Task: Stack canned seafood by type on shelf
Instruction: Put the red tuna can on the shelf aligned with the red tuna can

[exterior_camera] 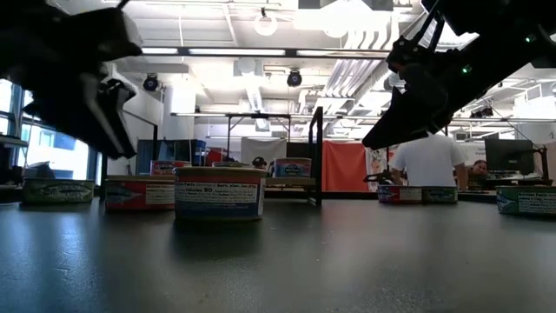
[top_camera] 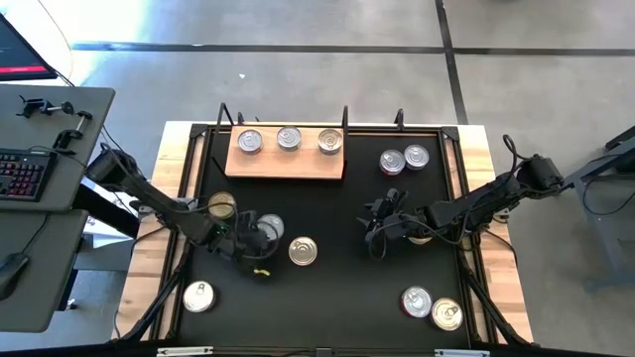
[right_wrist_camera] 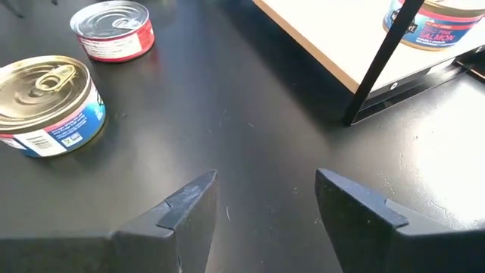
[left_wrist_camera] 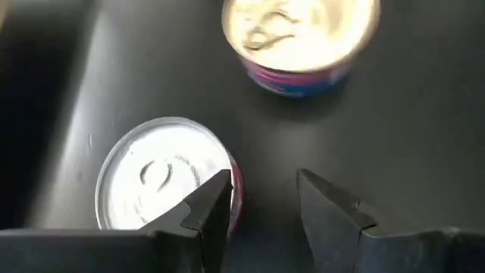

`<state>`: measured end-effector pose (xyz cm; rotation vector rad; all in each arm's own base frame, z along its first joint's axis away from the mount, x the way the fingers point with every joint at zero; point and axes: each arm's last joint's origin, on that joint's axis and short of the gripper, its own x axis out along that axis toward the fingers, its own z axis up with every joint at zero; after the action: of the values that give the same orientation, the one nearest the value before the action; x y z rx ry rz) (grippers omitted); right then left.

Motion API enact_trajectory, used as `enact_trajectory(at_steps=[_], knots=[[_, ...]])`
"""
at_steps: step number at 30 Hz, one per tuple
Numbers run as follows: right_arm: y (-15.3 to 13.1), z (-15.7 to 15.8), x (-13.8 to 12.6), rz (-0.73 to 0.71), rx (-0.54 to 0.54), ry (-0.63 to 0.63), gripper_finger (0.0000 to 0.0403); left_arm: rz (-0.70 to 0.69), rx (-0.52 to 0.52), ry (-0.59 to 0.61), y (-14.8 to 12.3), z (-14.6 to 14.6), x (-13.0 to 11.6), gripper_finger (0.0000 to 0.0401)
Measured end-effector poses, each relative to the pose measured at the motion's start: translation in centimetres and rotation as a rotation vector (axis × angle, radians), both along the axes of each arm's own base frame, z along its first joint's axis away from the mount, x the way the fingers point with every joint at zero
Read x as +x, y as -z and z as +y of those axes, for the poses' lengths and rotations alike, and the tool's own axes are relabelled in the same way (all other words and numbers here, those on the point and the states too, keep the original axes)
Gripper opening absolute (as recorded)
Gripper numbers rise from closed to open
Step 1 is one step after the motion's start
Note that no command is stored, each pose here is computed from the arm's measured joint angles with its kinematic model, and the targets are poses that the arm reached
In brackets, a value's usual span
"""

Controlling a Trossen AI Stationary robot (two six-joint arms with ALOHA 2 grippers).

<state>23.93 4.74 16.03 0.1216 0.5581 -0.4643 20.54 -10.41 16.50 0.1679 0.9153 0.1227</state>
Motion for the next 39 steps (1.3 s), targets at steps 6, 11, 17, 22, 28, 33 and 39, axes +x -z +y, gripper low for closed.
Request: enact_trajectory(at_steps=[6,11,17,22,28,33,39], knots=[[0.0,0.0,0.0,0.001,-0.002,-0.001,0.0213,0.095,0.239,0.168,1.8,0.0,0.6,0.0142],[0.0,0.0,0.0,0.000,0.000,0.000,0.0213,0.139,0.262,0.079,3.4,0.5,1.2,0.0127],[0.0,0.0,0.0,-0.001,0.000,0.000,0.0213,0.155,0.334,0.011,4.9,0.5,1.6,0.0046],[0.0,0.0,0.0,-0.001,0.000,0.000,0.0213,0.135,0.375,-0.017,5.1,0.2,1.3,0.0008],[0.0,0.0,0.0,-0.003,0.002,0.002,0.0213,0.159,0.419,-0.048,3.8,-0.2,0.5,0.0001],[0.0,0.0,0.0,-0.002,0.001,0.000,0.0213,0.138,0.511,-0.118,2.6,-0.1,-0.2,0.0000],[0.0,0.0,0.0,-0.001,0.001,0.000,0.0213,0.077,0.654,-0.176,2.2,0.5,-0.5,0.0000]])
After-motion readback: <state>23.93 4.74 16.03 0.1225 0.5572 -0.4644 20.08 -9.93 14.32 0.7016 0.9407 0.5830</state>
